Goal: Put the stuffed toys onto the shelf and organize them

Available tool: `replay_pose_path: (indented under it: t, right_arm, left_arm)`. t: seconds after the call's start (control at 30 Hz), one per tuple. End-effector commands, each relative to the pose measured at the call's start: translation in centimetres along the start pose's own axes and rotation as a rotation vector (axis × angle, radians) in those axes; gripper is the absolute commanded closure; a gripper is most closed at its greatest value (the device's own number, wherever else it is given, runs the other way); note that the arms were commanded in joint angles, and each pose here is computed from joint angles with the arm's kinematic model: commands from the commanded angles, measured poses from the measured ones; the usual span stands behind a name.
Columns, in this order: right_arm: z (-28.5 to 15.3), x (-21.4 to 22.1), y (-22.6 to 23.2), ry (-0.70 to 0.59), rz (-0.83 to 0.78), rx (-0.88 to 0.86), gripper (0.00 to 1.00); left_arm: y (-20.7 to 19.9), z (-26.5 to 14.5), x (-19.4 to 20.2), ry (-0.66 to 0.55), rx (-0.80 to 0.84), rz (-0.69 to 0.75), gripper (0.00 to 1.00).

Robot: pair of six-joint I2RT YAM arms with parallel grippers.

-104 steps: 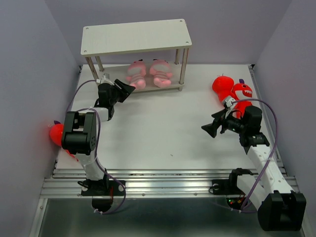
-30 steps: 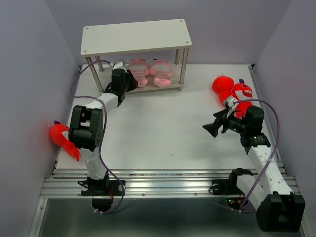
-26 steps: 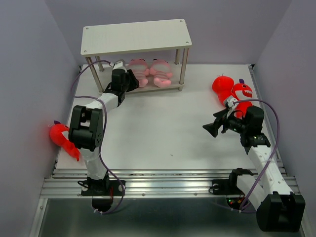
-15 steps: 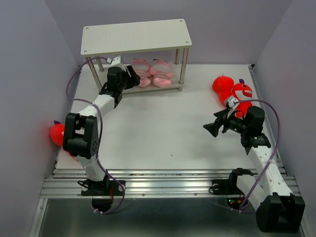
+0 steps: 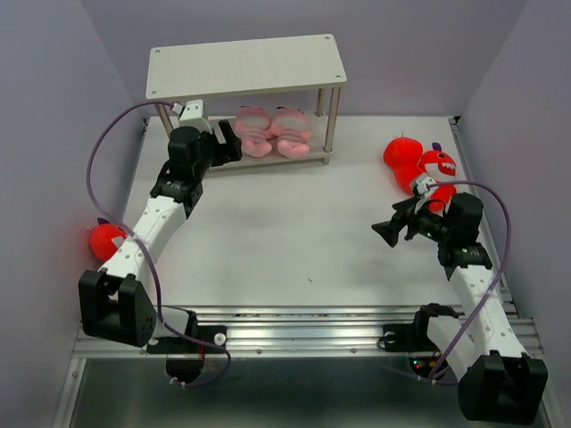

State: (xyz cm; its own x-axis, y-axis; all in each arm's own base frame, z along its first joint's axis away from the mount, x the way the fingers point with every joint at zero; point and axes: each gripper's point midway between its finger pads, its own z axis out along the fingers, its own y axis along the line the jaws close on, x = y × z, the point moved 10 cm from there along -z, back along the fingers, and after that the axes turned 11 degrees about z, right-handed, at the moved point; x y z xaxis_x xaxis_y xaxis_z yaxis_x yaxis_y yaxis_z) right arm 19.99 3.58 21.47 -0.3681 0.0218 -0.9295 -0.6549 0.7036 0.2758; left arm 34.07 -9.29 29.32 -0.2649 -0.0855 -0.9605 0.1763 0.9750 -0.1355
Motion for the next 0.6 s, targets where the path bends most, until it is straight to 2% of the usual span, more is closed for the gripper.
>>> replay_pose_path:
  t: [0.0,0.2,0.3,0.57]
  right_arm:
    - [-0.5,-0.6,-0.9,-0.009,-0.012,0.059,0.0]
    - [-0.8,-2.1,-1.6,0.025,-0.018,0.121,0.0]
    - [-1.0,-4.2,-2.1,0.059,-0.007,0.172,0.0]
    - [-0.5,-8.7,-5.7,0.195,0.108,0.388,0.0]
  left_arm:
    - [0.4,-4.5,-1.0,-0.033,-0.097,0.117,0.01]
    - [0.8,-8.3,0.3,-0.054,-0.127,0.155,0.01]
    - [1.0,-10.6,1.2,-0.089,-0.113,0.157,0.01]
    - [1.0,-14.1,5.5,-0.11,0.013,0.166,0.01]
